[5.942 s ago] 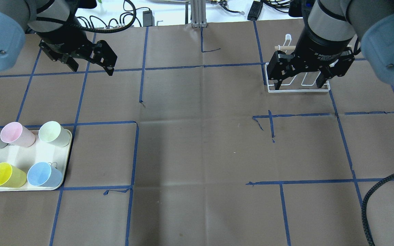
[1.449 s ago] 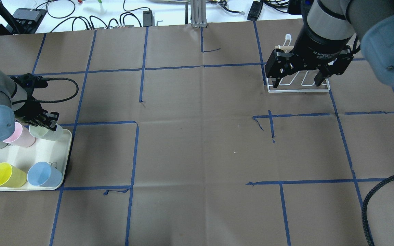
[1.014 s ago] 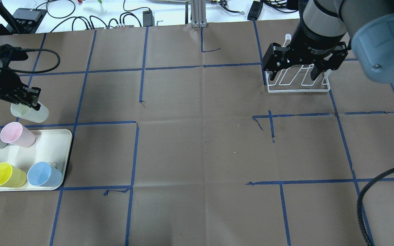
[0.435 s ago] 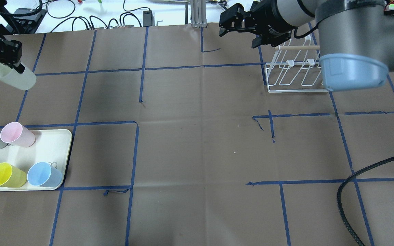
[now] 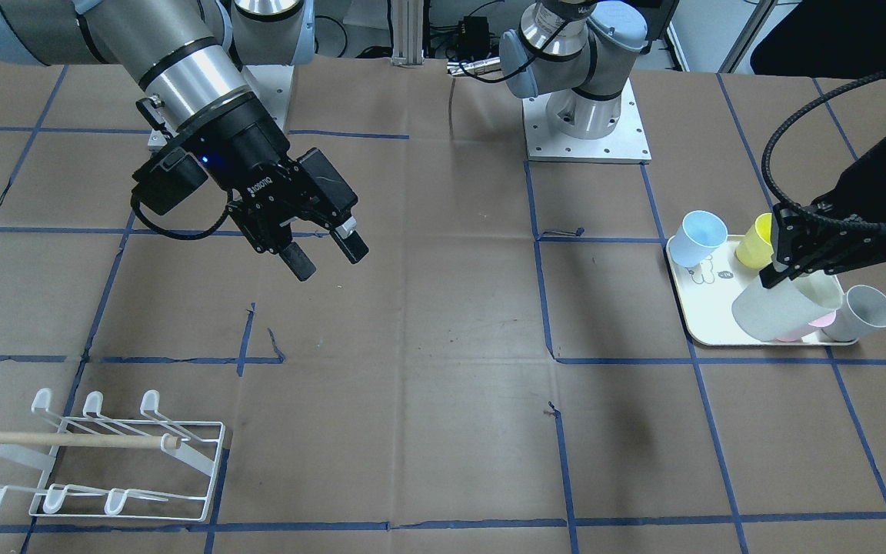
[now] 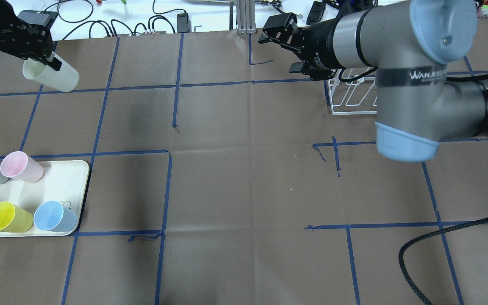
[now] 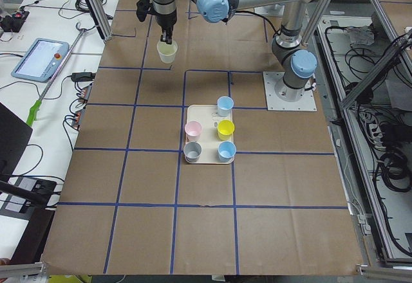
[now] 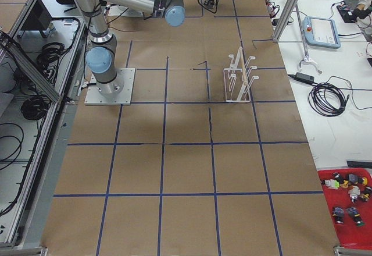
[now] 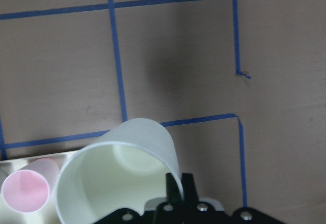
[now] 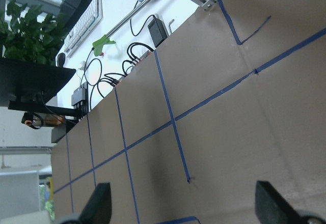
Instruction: Transfer IKEA cup to right arm and place on rack
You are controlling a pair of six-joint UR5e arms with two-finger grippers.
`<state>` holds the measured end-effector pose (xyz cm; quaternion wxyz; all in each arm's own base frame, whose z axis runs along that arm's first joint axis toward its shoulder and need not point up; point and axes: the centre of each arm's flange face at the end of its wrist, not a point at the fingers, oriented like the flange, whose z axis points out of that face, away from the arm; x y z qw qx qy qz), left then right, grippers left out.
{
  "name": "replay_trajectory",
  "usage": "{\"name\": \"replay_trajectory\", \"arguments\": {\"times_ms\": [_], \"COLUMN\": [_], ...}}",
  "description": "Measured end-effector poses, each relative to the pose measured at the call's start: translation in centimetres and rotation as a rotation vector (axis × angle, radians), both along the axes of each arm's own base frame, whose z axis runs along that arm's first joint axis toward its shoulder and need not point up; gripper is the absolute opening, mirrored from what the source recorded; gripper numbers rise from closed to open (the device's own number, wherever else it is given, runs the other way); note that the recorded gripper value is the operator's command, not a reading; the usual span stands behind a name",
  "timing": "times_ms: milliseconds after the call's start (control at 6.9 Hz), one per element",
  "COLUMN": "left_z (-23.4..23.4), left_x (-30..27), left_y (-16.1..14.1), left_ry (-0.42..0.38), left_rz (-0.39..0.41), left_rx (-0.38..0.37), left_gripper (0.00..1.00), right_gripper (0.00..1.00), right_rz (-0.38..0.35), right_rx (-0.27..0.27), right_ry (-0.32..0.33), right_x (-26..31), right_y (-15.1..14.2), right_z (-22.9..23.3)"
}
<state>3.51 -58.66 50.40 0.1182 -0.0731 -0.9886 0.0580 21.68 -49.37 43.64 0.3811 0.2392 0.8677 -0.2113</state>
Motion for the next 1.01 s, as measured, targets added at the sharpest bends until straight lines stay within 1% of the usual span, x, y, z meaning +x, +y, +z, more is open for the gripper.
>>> {"name": "replay_trajectory", "arguments": {"times_ms": [145, 290, 435, 580, 725, 870, 1014], "left_z": [-0.1, -0.6, -1.5, -2.7, -4.2, -5.7, -7.0], "left_x": [-2.0, -4.2, -6.2, -7.9, -9.3, -10.4, -11.5], "left_y": [-0.3, -0.5, -0.5, 0.0, 0.5, 1.2, 1.8], "left_ry": [0.059, 0.106, 0.149, 0.2, 0.266, 0.332, 0.394], "left_rz": [-0.031, -0.067, -0.106, -0.143, -0.179, -0.212, -0.243], "left_rx": [-0.076, -0.17, -0.272, -0.375, -0.475, -0.555, -0.61], "left_gripper": [0.0, 0.0, 0.0, 0.0, 0.0, 0.0, 0.0], "right_gripper": [0.98, 0.99, 0.99, 0.99, 0.99, 1.0, 1.0], "right_rz": [-0.084, -0.139, -0.196, -0.251, -0.265, -0.254, -0.24], "right_rx": [0.04, 0.085, 0.148, 0.196, 0.171, 0.116, 0.08], "right_ry": [-0.076, -0.128, -0.183, -0.24, -0.279, -0.303, -0.32], "right_x": [-0.1, -0.1, -0.1, 0.0, 0.6, 1.6, 2.3], "right_y": [1.0, 1.8, 2.1, 2.0, 1.7, 1.4, 1.2], "right_z": [-1.7, -3.3, -4.8, -5.9, -6.6, -7.5, -8.4]}}
